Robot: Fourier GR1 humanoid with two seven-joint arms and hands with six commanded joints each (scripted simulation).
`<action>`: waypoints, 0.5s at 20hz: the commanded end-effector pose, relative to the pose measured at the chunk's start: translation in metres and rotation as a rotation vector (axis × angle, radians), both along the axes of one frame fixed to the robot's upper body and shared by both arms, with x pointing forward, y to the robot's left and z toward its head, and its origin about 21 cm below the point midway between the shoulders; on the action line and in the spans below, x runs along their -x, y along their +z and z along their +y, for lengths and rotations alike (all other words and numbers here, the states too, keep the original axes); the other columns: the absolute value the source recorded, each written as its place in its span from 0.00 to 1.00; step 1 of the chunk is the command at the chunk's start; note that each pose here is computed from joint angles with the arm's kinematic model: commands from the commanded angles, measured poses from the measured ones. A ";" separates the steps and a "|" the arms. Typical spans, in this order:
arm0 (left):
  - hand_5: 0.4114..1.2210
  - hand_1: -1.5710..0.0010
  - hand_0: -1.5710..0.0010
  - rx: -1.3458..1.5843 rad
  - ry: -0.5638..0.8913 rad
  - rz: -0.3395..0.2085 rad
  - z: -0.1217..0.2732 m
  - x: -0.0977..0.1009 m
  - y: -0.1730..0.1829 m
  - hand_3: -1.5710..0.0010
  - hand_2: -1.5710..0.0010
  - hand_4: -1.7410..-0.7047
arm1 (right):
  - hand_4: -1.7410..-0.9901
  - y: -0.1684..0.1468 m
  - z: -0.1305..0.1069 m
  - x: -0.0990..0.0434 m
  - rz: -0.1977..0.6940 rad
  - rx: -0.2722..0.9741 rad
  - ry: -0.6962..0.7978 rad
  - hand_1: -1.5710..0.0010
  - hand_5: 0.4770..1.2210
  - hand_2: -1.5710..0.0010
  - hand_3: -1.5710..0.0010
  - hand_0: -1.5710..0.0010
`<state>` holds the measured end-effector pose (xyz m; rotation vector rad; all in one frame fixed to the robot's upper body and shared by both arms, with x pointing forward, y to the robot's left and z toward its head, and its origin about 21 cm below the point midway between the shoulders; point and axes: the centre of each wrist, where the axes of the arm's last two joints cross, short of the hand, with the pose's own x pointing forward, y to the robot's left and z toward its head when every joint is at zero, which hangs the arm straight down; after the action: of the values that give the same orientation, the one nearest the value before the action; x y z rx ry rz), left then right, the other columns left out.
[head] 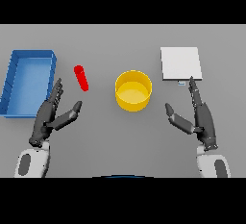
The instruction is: Pick up the red beaker and tilt it to pour out 1 green nut into yellow bowl. Pick up the yellow bowl and place it on the metallic measuring scale.
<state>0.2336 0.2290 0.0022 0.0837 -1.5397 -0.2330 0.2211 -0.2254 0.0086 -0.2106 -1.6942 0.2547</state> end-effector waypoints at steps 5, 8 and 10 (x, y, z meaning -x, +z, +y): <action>0.27 1.00 1.00 -0.041 -0.009 -0.001 -0.011 -0.034 -0.012 1.00 1.00 0.50 | 0.64 -0.002 -0.005 0.002 -0.003 0.008 0.009 1.00 0.21 1.00 1.00 1.00; 0.29 1.00 1.00 -0.047 -0.015 0.006 -0.013 -0.055 -0.017 1.00 1.00 0.48 | 0.61 0.002 -0.004 0.002 -0.009 -0.014 0.011 1.00 0.21 1.00 1.00 1.00; 0.32 1.00 1.00 -0.049 -0.016 -0.005 -0.011 -0.063 -0.019 1.00 1.00 0.46 | 0.62 0.001 -0.004 -0.001 0.000 -0.001 0.002 1.00 0.21 1.00 1.00 1.00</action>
<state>0.2966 0.2181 -0.0169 0.1116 -1.5384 -0.2831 0.2223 -0.2292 0.0095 -0.2086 -1.6941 0.2553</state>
